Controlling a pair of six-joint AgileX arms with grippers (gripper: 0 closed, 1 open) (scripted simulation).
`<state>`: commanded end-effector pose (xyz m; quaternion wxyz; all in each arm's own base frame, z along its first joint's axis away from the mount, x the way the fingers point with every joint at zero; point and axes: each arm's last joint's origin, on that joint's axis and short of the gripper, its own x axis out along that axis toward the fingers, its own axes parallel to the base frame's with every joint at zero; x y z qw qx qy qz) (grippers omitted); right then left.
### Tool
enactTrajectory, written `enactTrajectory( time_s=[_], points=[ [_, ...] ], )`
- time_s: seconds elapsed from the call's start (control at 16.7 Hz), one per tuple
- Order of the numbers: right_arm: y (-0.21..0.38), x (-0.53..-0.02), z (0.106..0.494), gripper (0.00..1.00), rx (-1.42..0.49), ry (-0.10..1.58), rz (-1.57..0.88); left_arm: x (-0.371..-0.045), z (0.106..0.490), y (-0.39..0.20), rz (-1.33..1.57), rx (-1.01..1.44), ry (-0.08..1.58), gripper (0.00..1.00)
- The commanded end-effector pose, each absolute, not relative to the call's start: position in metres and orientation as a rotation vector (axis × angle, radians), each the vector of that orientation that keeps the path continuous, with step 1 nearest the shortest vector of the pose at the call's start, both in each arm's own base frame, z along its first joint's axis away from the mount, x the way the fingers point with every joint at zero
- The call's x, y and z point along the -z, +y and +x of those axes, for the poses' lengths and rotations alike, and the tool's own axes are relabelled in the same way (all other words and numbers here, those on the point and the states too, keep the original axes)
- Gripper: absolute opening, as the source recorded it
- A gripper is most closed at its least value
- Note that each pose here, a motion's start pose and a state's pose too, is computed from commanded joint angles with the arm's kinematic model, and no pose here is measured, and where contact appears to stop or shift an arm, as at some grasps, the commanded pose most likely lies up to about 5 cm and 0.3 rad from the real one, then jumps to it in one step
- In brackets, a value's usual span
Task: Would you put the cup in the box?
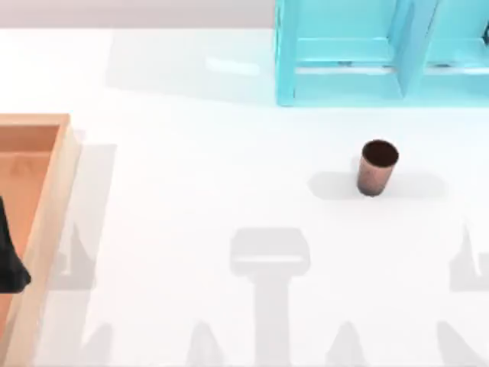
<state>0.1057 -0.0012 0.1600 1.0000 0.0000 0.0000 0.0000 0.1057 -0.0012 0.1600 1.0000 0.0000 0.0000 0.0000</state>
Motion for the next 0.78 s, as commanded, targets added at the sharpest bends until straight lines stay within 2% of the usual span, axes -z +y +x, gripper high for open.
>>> enactTrajectory(
  time_s=[0.18, 0.36, 0.6, 0.78],
  points=[
    [-0.001, -0.16, 0.106, 1.0, 0.0, 0.0, 0.0, -0.162, 0.106, -0.001, -0.003, 0.002, 0.003, 1.0],
    [-0.001, -0.16, 0.106, 1.0, 0.0, 0.0, 0.0, -0.181, 0.106, -0.004, -0.03, 0.019, 0.036, 1.0],
    [-0.001, -0.16, 0.106, 1.0, 0.0, 0.0, 0.0, -0.232, 0.113, -0.012, -0.099, 0.061, 0.136, 1.0],
    [-0.001, -0.16, 0.106, 1.0, 0.0, 0.0, 0.0, -0.281, 0.133, -0.025, -0.156, 0.095, 0.25, 1.0]
  ],
)
